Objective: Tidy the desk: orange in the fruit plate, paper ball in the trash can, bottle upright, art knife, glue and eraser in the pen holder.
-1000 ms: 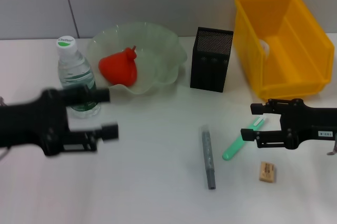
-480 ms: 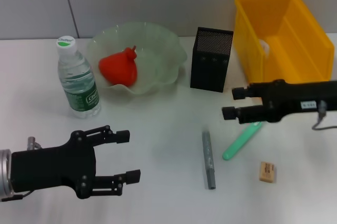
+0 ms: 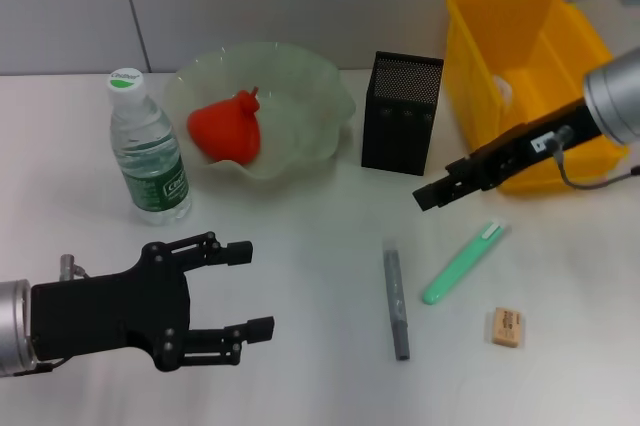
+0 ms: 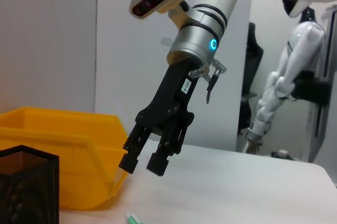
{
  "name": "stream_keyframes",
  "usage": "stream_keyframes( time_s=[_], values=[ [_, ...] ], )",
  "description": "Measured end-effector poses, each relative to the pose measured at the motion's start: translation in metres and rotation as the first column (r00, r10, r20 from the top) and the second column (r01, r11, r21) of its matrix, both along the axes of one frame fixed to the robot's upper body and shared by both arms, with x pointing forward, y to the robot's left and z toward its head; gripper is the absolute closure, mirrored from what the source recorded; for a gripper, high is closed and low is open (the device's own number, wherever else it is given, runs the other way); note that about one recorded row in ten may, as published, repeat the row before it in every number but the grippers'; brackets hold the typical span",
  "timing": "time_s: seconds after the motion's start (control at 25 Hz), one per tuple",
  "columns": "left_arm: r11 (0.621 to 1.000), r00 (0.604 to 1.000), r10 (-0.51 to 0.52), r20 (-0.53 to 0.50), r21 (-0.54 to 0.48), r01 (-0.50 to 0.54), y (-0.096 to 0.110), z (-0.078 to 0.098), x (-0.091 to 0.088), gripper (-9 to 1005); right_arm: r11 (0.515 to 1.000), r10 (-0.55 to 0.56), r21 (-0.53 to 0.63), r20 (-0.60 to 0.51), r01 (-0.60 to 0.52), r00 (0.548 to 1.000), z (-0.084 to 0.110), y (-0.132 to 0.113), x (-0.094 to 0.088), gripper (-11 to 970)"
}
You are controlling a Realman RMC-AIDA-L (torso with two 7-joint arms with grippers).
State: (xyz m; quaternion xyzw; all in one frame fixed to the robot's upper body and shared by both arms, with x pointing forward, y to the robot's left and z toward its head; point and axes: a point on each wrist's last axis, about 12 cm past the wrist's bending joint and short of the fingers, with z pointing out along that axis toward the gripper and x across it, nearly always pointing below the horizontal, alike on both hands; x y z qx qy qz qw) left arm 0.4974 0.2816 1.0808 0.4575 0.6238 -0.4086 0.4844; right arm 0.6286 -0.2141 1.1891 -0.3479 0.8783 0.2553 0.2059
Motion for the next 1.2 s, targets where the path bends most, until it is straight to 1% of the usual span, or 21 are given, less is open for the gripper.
stream_keyframes(
  time_s=[0.04, 0.08, 0.12, 0.16, 0.24, 0.28, 0.4, 0.52, 0.56, 0.6, 0.64, 0.68, 0.72, 0.76, 0.8, 0.84, 0.96, 1.0, 1.2],
  values=[
    [1.0, 1.0, 0.013, -0.01, -0.015, -0.013, -0.001, -0.001, 0.001, 149, 1.0, 0.0, 0.0, 0.0, 0.0, 1.0, 0.0, 0.0, 0.0, 168],
    [1.0, 1.0, 0.017, -0.014, -0.021, -0.017, -0.002, -0.002, 0.001, 149, 1.0, -0.008, -0.023, -0.006, 0.008, 1.0, 0.003, 0.002, 0.003, 168],
    [0.999, 1.0, 0.022, -0.019, -0.029, -0.022, -0.002, -0.002, 0.002, 149, 0.996, -0.045, -0.075, -0.024, 0.043, 0.999, 0.009, 0.005, 0.01, 168],
    [0.999, 1.0, 0.022, -0.019, -0.029, -0.022, -0.002, -0.002, 0.002, 149, 0.996, -0.045, -0.075, -0.024, 0.043, 0.999, 0.009, 0.005, 0.01, 168],
    [0.999, 1.0, 0.022, -0.019, -0.029, -0.022, -0.002, -0.002, 0.002, 149, 0.989, -0.087, -0.121, -0.038, 0.082, 0.995, 0.013, 0.008, 0.016, 168],
    [0.998, 0.999, 0.037, -0.029, -0.041, -0.038, -0.002, -0.002, 0.003, 149, 0.985, -0.105, -0.145, -0.045, 0.097, 0.993, 0.015, 0.01, 0.019, 168],
    [0.998, 0.998, 0.055, -0.03, -0.04, -0.056, -0.002, -0.003, 0.004, 149, 0.973, -0.11, -0.211, -0.06, 0.096, 0.992, 0.018, 0.019, 0.023, 168],
    [0.996, 0.997, 0.068, -0.027, -0.048, -0.069, -0.001, -0.005, 0.003, 150, 0.961, -0.052, -0.275, -0.059, 0.034, 0.997, 0.015, 0.031, 0.022, 168],
    [0.996, 0.997, 0.07, -0.025, -0.051, -0.071, -0.001, -0.005, 0.003, 150, 0.955, -0.014, -0.295, -0.053, -0.002, 0.998, 0.013, 0.037, 0.02, 168],
    [0.996, 0.997, 0.072, -0.021, -0.052, -0.073, -0.001, -0.005, 0.003, 150, 0.947, 0.055, -0.314, -0.044, -0.066, 0.998, 0.01, 0.046, 0.017, 168],
    [0.996, 0.997, 0.072, -0.021, -0.052, -0.073, -0.001, -0.005, 0.003, 150, 0.947, 0.055, -0.314, -0.044, -0.066, 0.998, 0.01, 0.046, 0.017, 168],
    [0.996, 0.997, 0.072, -0.021, -0.052, -0.073, -0.001, -0.005, 0.003, 150, 0.94, 0.098, -0.324, -0.039, -0.105, 0.994, 0.008, 0.051, 0.015, 168],
    [0.996, 0.997, 0.079, -0.015, -0.048, -0.08, 0.0, -0.006, 0.003, 150, 0.92, 0.177, -0.349, -0.03, -0.176, 0.984, 0.004, 0.059, 0.012, 168],
    [0.996, 0.997, 0.079, -0.015, -0.048, -0.08, 0.0, -0.006, 0.003, 150, 0.92, 0.177, -0.349, -0.03, -0.176, 0.984, 0.004, 0.059, 0.012, 168],
    [0.995, 0.996, 0.086, -0.017, -0.044, -0.087, 0.0, -0.006, 0.004, 150, 0.899, 0.236, -0.375, -0.015, -0.224, 0.972, 0.002, 0.062, 0.011, 168],
    [0.995, 0.996, 0.086, -0.017, -0.044, -0.087, 0.0, -0.006, 0.004, 150, 0.899, 0.236, -0.375, -0.015, -0.224, 0.972, 0.002, 0.062, 0.011, 168],
    [0.995, 0.996, 0.091, -0.024, -0.041, -0.092, -0.001, -0.007, 0.004, 150, 0.877, 0.294, -0.401, 0.012, -0.264, 0.956, 0.0, 0.062, 0.013, 168],
    [0.995, 0.995, 0.092, -0.043, -0.044, -0.094, -0.001, -0.009, 0.003, 150, 0.874, 0.3, -0.405, 0.015, -0.269, 0.954, 0.0, 0.062, 0.014, 168],
    [0.993, 0.994, 0.104, -0.045, -0.045, -0.106, 0.0, -0.01, 0.003, 150, 0.858, 0.308, -0.437, 0.018, -0.269, 0.951, -0.001, 0.058, 0.016, 168]
  ],
)
